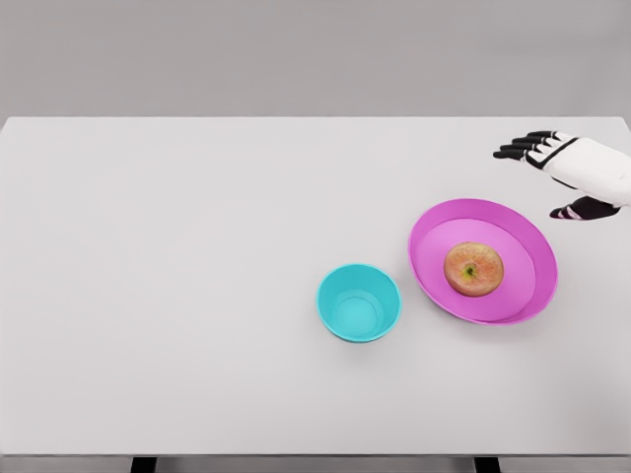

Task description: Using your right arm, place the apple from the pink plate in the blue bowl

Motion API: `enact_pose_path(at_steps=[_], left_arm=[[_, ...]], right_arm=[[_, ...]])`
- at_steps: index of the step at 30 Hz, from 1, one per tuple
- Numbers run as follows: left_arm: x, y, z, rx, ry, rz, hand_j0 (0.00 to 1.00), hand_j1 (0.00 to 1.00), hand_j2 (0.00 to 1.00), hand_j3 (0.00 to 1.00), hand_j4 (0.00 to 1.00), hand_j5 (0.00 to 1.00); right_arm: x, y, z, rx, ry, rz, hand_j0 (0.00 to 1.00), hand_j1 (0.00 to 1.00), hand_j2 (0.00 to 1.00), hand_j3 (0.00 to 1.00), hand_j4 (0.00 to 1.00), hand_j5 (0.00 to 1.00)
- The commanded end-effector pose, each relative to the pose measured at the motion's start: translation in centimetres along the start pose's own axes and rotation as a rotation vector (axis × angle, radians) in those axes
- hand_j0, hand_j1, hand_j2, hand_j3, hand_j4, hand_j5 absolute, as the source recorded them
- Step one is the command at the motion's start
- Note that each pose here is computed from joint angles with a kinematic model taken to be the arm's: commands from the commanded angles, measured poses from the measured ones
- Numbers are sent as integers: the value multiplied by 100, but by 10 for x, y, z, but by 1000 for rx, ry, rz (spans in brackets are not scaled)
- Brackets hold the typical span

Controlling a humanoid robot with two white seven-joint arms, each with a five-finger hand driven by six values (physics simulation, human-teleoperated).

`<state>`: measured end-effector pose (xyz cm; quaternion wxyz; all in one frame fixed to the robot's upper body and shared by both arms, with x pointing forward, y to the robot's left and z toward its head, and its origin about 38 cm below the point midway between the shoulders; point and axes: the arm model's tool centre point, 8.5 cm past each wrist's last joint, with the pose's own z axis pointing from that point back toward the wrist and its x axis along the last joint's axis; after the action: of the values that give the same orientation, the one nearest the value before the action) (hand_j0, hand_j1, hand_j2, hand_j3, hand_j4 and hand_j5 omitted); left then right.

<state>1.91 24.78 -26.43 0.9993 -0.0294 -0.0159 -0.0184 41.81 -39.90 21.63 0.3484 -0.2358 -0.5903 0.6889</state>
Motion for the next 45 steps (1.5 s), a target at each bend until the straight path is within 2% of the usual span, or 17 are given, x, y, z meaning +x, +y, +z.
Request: enact_pose_path(at_steps=[1, 7, 10, 12, 13, 15, 16, 18, 20, 23, 28, 31, 39, 45], left_arm=[[0, 0, 0, 0, 0, 1, 100, 100, 100, 100, 100, 100], [0, 0, 0, 0, 0, 1, 100, 100, 100, 100, 100, 100], [0, 0, 0, 0, 0, 1, 100, 100, 100, 100, 100, 100], [0, 0, 0, 0, 0, 1, 100, 100, 100, 100, 100, 100], [0, 0, 0, 0, 0, 1, 100, 100, 100, 100, 100, 100], [0, 0, 0, 0, 0, -1, 100, 100, 100, 100, 100, 100], [0, 0, 0, 0, 0, -1, 100, 100, 100, 100, 100, 100], [0, 0, 0, 0, 0, 1, 100, 100, 100, 100, 100, 100], [0, 0, 0, 0, 0, 1, 100, 100, 100, 100, 100, 100], [0, 0, 0, 0, 0, 1, 100, 100, 100, 100, 100, 100], [0, 0, 0, 0, 0, 1, 100, 100, 100, 100, 100, 100], [0, 0, 0, 0, 0, 1, 100, 100, 100, 100, 100, 100], [0, 0, 0, 0, 0, 1, 100, 100, 100, 100, 100, 100], [0, 0, 0, 0, 0, 1, 100, 100, 100, 100, 100, 100]], right_arm=[[0, 0, 1, -1, 1, -3, 100, 100, 100, 100, 100, 100], [8, -15, 12, 11, -23, 46, 100, 100, 100, 100, 100, 100], [17, -6, 21, 65, -43, 55, 100, 100, 100, 100, 100, 100], [27, 1, 19, 210, -71, 74, 100, 100, 100, 100, 100, 100], [30, 1, 18, 236, -82, 82, 100, 100, 100, 100, 100, 100], [52, 7, 11, 358, -148, 111, 100, 100, 100, 100, 100, 100], [57, 8, 10, 380, -162, 119, 100, 100, 100, 100, 100, 100], [58, 10, 8, 388, -167, 117, 100, 100, 100, 100, 100, 100], [65, 20, -1, 408, -192, 98, 100, 100, 100, 100, 100, 100], [68, 21, -12, 386, -206, 83, 100, 100, 100, 100, 100, 100], [64, 13, -14, 371, -195, 95, 100, 100, 100, 100, 100, 100], [68, 18, -19, 415, -208, 97, 100, 100, 100, 100, 100, 100], [80, 27, -34, 417, -250, 84, 100, 100, 100, 100, 100, 100], [75, 34, -38, 418, -237, 58, 100, 100, 100, 100, 100, 100]])
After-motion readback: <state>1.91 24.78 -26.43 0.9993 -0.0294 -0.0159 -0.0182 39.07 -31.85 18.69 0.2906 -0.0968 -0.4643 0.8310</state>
